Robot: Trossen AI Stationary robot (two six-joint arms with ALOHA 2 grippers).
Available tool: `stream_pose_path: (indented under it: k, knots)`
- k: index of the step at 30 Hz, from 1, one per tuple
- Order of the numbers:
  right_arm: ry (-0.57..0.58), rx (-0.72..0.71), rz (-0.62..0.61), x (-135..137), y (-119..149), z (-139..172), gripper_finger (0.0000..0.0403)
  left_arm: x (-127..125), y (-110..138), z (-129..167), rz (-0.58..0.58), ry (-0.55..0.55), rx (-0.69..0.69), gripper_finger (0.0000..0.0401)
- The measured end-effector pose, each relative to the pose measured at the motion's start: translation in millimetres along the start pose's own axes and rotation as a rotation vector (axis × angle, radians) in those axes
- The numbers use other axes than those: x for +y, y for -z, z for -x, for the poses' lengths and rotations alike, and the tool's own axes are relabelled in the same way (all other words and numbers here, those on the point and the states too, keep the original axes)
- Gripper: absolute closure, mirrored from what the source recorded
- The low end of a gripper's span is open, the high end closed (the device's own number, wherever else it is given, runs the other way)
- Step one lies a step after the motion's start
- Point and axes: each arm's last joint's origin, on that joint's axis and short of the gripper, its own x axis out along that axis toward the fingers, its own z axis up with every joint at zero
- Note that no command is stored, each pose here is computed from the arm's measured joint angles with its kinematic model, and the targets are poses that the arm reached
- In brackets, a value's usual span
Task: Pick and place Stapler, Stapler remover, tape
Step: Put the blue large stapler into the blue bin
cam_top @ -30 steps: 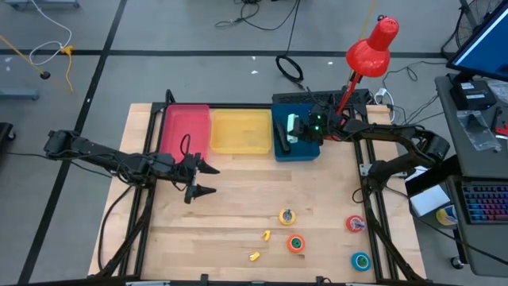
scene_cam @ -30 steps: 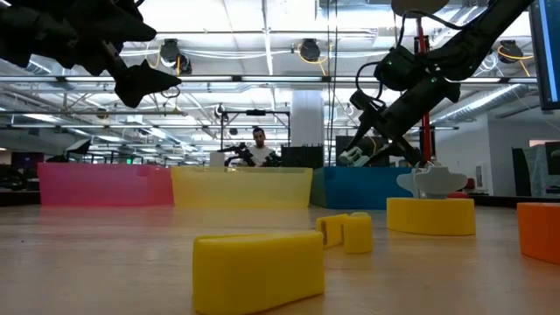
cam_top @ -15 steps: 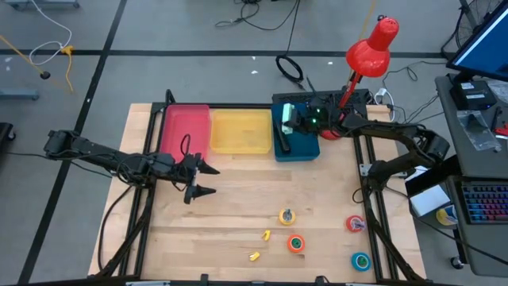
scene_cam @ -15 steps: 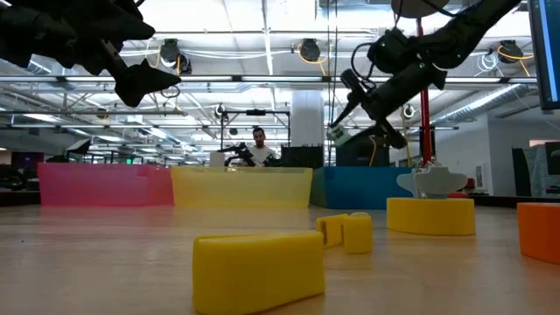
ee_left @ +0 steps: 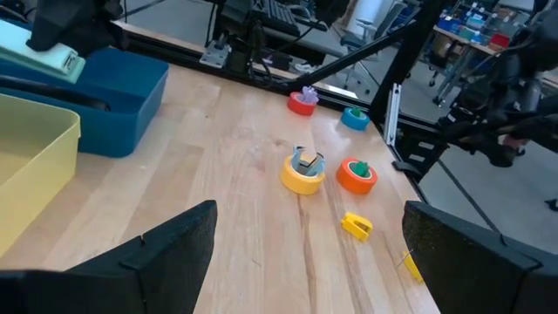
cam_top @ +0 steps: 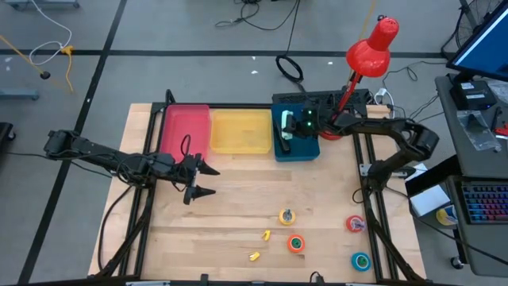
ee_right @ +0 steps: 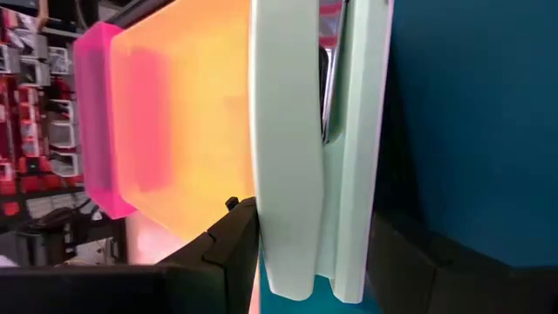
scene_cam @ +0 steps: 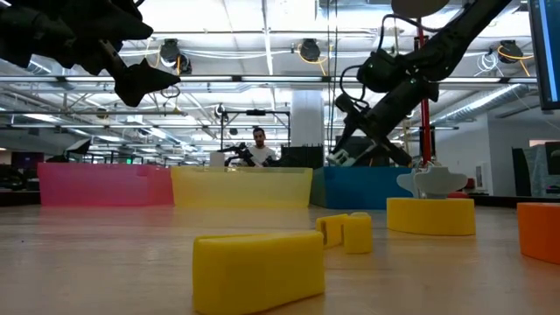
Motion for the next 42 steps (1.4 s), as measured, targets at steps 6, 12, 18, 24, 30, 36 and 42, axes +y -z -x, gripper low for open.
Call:
stream_pose_path:
  k: [6, 12, 18, 24, 30, 36, 42]
  knots:
    - [0.045, -0.010, 0.003, -3.4, -1.0, 6.8, 0.0239, -0.3, 0.1, 0.0, 0.001, 0.010, 0.004, 0.0038]
    - [0.211, 0.003, 0.073, 0.0, -2.4, 15.3, 0.0242, -1.1, 0.5, 0.0, -0.002, 0.038, 0.015, 0.0038]
    - [0.256, -0.050, 0.154, 17.6, -8.0, 22.8, 0.0242, -0.9, 0.7, 0.0, -0.002, 0.037, 0.016, 0.0038]
    - [0.402, -0.032, 0.223, 17.2, -5.3, 21.5, 0.0242, -0.8, 0.9, 0.0, -0.002, 0.036, 0.018, 0.0038]
    - [0.437, -0.007, 0.267, 17.1, 1.5, 7.9, 0.0241, -0.8, 0.9, -0.1, 0.005, 0.036, 0.018, 0.0038]
    - [0.508, -0.010, 0.277, 10.6, 1.2, -6.6, 0.0241, -0.9, 0.5, -0.1, 0.006, 0.037, 0.015, 0.0038]
    - [0.546, 0.029, 0.280, 3.3, 5.8, -20.7, 0.0241, -1.0, 0.5, -0.1, 0.016, 0.038, 0.015, 0.0038]
